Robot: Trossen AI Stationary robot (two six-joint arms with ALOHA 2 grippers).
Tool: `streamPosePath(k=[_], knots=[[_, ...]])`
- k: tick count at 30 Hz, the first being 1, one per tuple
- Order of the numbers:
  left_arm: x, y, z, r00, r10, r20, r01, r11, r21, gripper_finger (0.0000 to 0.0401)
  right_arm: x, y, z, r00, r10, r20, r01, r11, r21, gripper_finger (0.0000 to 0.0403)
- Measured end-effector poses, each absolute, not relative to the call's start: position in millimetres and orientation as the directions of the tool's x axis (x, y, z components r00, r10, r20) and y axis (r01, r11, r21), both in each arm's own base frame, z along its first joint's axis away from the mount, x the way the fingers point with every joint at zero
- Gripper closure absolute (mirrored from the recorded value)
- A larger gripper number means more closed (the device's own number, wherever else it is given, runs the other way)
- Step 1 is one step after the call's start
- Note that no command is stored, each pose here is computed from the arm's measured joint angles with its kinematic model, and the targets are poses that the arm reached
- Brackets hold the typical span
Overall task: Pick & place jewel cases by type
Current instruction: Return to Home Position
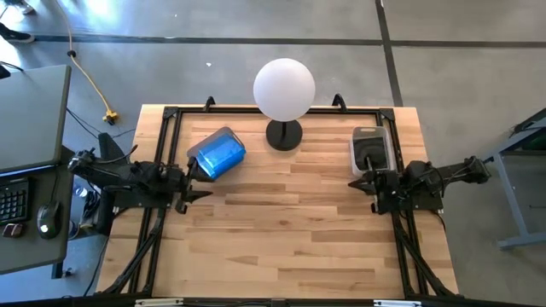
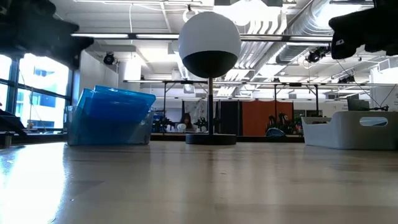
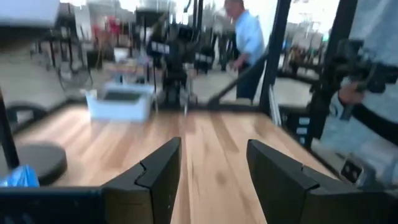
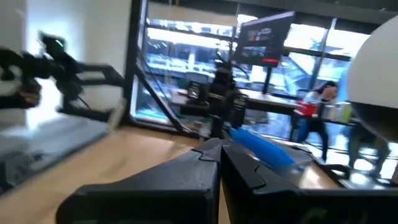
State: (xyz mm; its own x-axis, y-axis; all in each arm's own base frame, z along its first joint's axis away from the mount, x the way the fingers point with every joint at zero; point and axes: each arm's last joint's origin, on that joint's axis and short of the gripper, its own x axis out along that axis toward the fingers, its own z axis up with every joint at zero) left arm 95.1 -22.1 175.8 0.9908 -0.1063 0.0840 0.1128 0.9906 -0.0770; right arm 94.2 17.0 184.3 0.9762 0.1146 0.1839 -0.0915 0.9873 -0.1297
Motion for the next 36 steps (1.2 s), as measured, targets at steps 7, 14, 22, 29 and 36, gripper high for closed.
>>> streamPosePath(k=[7, 14, 22, 29, 36], knots=[[95.7, -23.1, 169.9, 0.991, -0.13, 0.025, 0.132, 0.987, -0.087, 0.0219, 94.7, 15.1, 182.5, 0.984, 0.05, 0.168, -0.029, 0.991, -0.129, 0.0402], [95.7, -23.1, 169.5, 0.991, -0.13, 0.022, 0.132, 0.987, -0.087, 0.0219, 94.9, 15.2, 182.2, 0.985, 0.051, 0.164, -0.033, 0.994, -0.107, 0.0399], [95.7, -23.2, 169.2, 0.991, -0.133, 0.021, 0.134, 0.987, -0.087, 0.0219, 94.9, 15.2, 182.0, 0.985, 0.051, 0.164, -0.033, 0.994, -0.107, 0.0399], [95.7, -23.2, 169.2, 0.991, -0.133, 0.021, 0.134, 0.987, -0.087, 0.0219, 94.9, 15.2, 182.0, 0.985, 0.051, 0.164, -0.033, 0.993, -0.109, 0.0395], [95.7, -23.2, 169.2, 0.991, -0.133, 0.021, 0.134, 0.987, -0.087, 0.0219, 95.0, 15.2, 181.9, 0.985, 0.051, 0.163, -0.033, 0.994, -0.109, 0.0401]])
